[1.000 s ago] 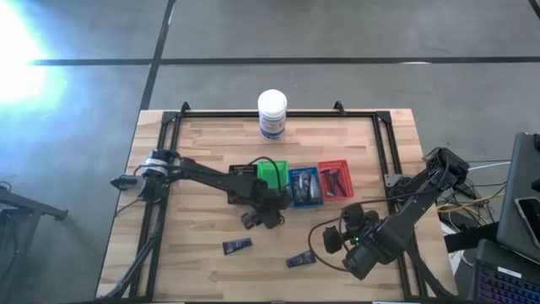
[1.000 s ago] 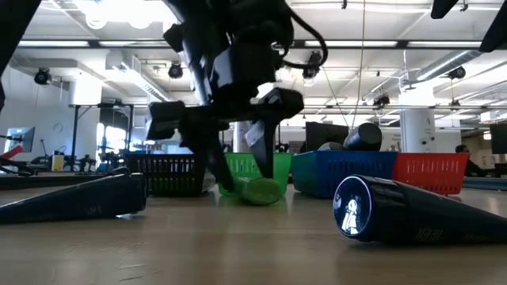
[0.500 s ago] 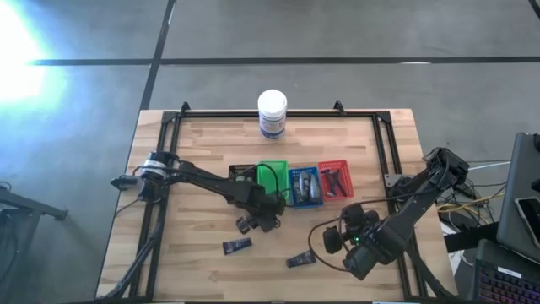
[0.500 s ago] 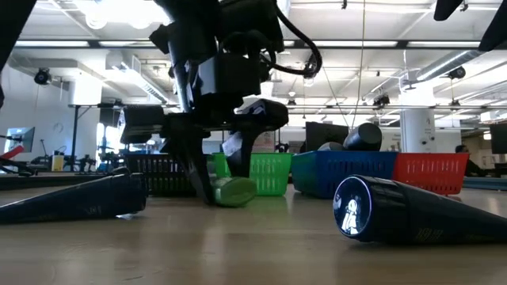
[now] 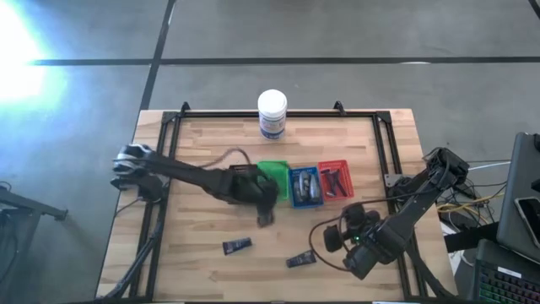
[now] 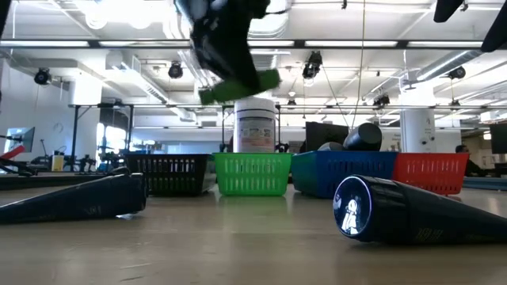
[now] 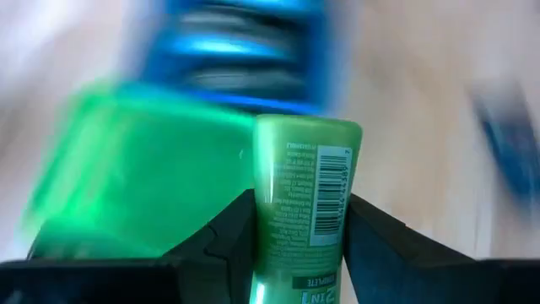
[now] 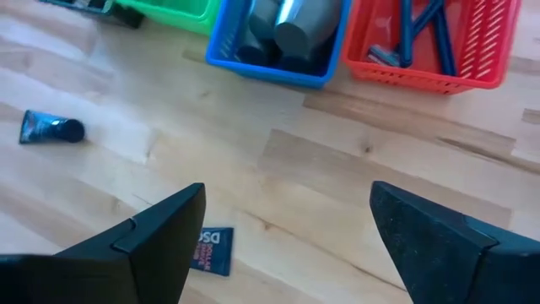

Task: Pick & Place Travel size toiletries
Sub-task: Put the shampoo into the black basket

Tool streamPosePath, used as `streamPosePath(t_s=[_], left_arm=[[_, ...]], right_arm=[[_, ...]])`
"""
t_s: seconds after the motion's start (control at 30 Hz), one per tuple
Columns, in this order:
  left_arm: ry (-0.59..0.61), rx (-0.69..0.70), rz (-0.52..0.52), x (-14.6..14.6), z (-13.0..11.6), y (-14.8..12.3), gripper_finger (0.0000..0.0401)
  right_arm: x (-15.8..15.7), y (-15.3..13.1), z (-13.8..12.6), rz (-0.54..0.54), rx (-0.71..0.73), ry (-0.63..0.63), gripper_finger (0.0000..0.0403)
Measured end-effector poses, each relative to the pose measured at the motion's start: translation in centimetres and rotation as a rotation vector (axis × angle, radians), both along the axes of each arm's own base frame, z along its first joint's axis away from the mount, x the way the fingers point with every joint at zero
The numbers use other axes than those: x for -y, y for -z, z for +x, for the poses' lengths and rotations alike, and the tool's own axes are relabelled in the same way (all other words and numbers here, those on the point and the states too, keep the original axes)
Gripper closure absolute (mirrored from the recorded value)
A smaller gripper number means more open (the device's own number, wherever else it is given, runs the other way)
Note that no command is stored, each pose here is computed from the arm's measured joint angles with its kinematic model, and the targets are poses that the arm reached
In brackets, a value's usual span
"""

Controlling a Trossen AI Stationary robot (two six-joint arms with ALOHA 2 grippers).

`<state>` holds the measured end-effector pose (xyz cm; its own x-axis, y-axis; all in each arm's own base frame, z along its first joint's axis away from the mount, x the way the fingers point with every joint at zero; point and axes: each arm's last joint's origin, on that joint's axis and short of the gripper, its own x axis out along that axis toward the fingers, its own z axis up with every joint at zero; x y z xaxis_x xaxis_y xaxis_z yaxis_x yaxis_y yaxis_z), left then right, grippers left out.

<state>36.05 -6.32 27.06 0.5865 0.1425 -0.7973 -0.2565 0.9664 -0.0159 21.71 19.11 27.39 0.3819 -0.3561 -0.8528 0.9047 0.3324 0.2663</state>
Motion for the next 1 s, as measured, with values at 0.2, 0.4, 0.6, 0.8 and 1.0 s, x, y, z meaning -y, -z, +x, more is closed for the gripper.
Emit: streamPosePath(t_s=[0.2, 0.4, 0.6, 0.8, 1.0], left_arm=[[-0.631, 0.173, -0.197, -2.7, -4.5, -0.4, 0.0254], [-0.931, 0.148, -0.344, -5.6, -8.2, 4.6, 0.0254], [-1.049, 0.272, -0.515, -7.7, -8.6, 7.5, 0.0254], [-1.133, 0.321, -0.499, -8.7, -8.8, 7.9, 0.0249], [-1.119, 0.274, -0.587, -8.4, -8.6, 7.9, 0.0198]], right_arm=[[0.4, 0.0, -0.4, -0.014, -0.011, 0.079, 0.0056], [0.6, 0.0, -0.5, -0.03, -0.017, 0.083, 0.005], [0.6, 0.0, -0.5, -0.046, -0.005, 0.083, 0.0053], [0.7, -0.1, -0.5, -0.049, -0.006, 0.083, 0.0068], [0.8, -0.1, -0.7, -0.057, -0.013, 0.101, 0.0078]])
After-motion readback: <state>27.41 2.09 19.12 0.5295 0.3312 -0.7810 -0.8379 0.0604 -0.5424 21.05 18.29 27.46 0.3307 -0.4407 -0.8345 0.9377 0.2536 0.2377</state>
